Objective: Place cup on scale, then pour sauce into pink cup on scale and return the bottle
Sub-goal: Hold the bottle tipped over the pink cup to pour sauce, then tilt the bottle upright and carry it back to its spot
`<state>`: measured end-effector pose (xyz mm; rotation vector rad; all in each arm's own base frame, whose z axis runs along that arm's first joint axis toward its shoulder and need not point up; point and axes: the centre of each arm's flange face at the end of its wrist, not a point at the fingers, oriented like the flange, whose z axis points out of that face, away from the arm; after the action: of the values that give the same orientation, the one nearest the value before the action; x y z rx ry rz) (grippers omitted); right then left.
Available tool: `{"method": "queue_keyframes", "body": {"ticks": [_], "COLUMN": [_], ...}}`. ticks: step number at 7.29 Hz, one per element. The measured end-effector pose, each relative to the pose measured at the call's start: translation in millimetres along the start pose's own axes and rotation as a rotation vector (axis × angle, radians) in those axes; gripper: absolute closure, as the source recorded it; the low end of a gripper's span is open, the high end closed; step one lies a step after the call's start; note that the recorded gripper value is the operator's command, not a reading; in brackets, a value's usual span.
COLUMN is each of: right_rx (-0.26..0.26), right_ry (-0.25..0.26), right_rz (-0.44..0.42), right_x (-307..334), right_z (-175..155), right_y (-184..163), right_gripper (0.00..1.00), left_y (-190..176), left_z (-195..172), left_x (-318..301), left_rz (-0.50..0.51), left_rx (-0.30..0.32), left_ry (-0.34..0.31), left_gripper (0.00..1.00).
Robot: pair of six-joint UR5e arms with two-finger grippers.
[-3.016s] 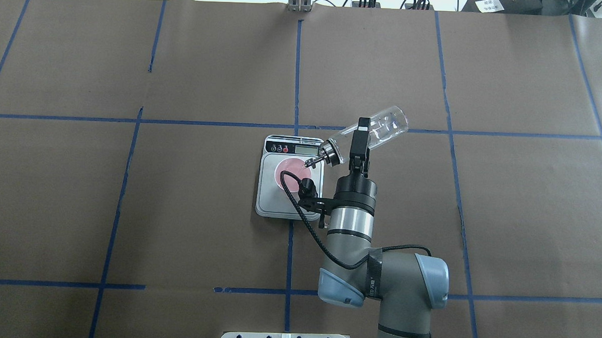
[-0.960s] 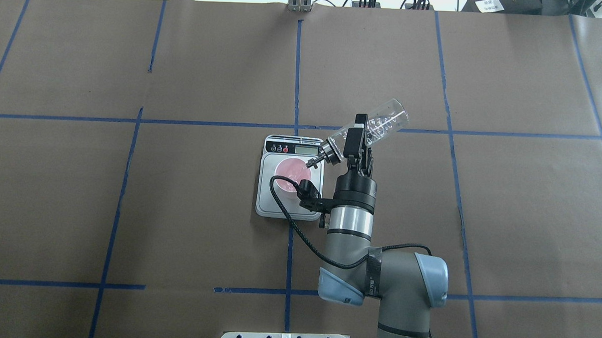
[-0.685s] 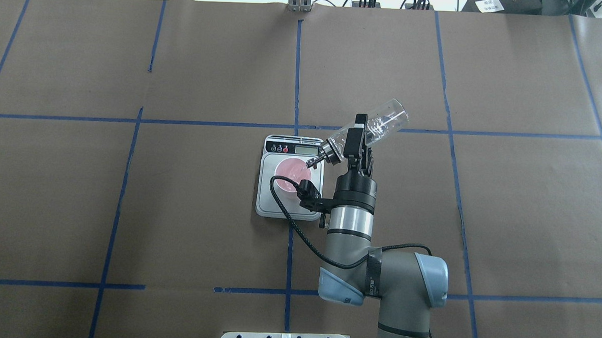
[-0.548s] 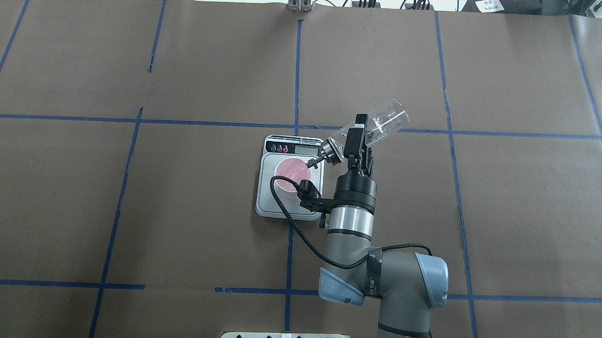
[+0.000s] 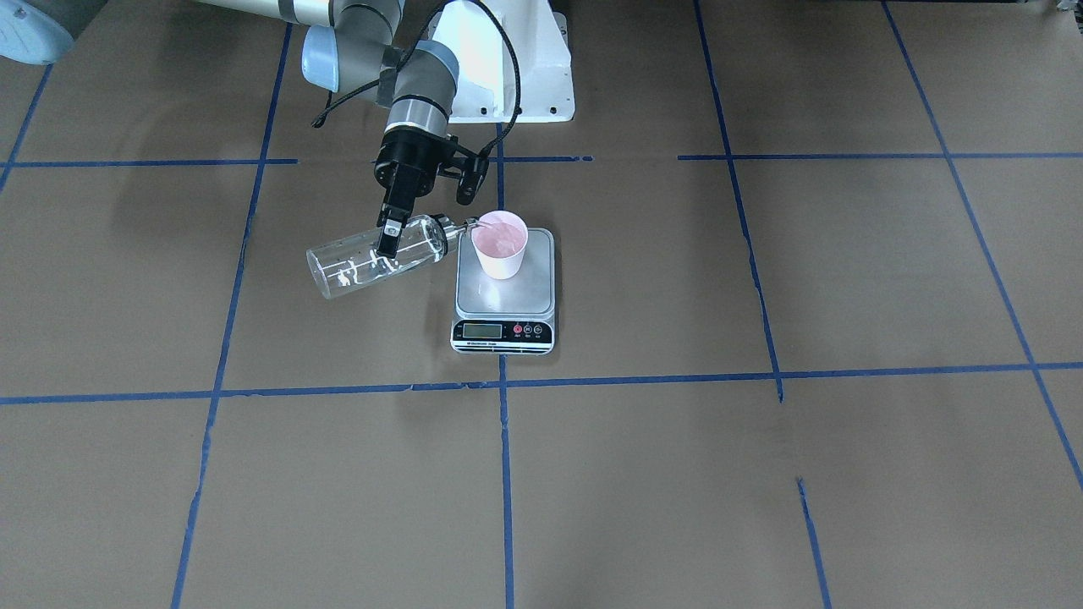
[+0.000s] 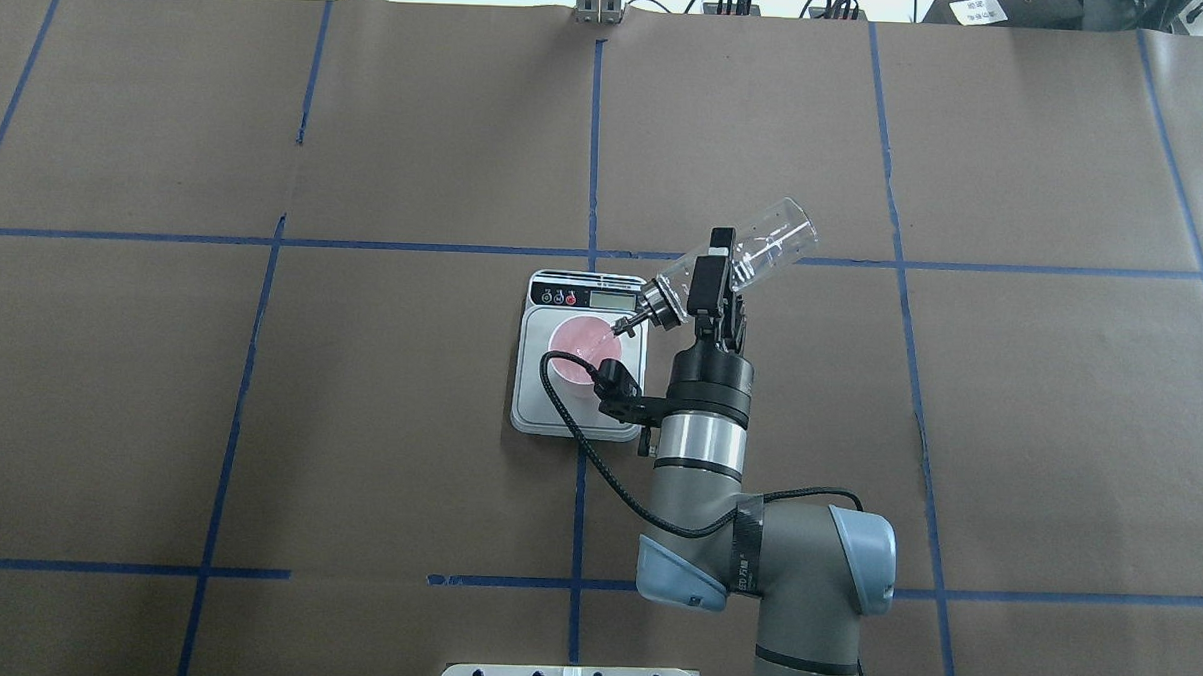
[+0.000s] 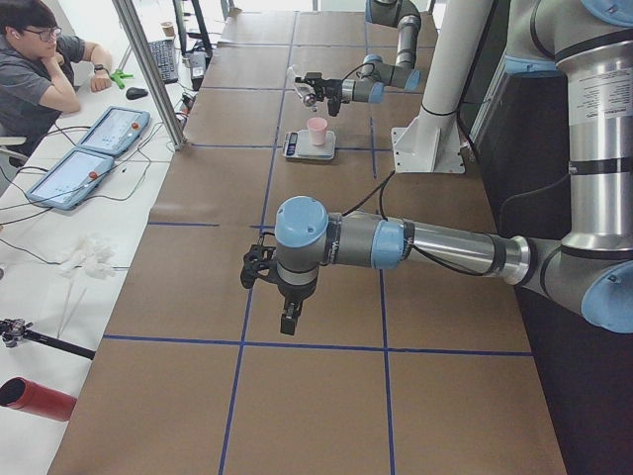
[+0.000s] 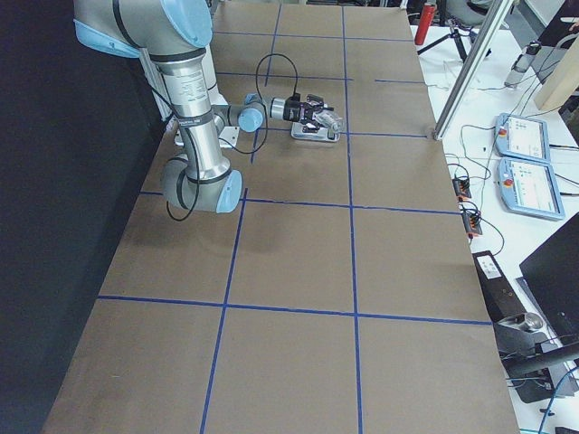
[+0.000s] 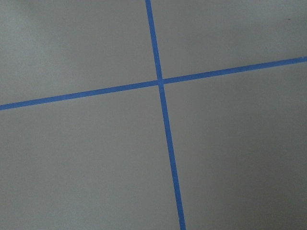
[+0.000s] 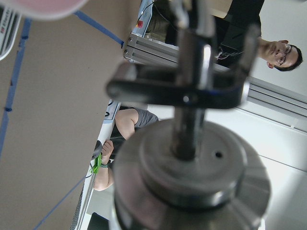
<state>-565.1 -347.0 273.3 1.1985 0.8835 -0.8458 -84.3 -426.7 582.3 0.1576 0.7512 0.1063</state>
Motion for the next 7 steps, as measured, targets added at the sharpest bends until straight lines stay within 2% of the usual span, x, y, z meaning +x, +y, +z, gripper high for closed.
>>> {"method": "queue_keyframes", "body": {"ticks": [4,6,7], "right_rx": [0.0,0.011,0.024], "right_ry": [-0.001,-0.013,-0.035], "right_rz": [0.018,0.107,0.203], "right_x": [0.6,6.8,10.0], "right_z": [0.7,0.9,0.9], "right_y": [0.2,0.0,0.8], "right_gripper": [1.0,1.0,1.0], "left_y": [-0.1,-0.2,-0.3], "left_z": [-0.4,-0.6,-0.8], "left_x": [0.5,0.8,0.9], "left_rz": [0.001,0.002,0.002], "left_rx": [0.001,0.001,0.002], "left_ry": [0.0,0.0,0.0], "left_gripper": [0.0,0.0,0.0]}}
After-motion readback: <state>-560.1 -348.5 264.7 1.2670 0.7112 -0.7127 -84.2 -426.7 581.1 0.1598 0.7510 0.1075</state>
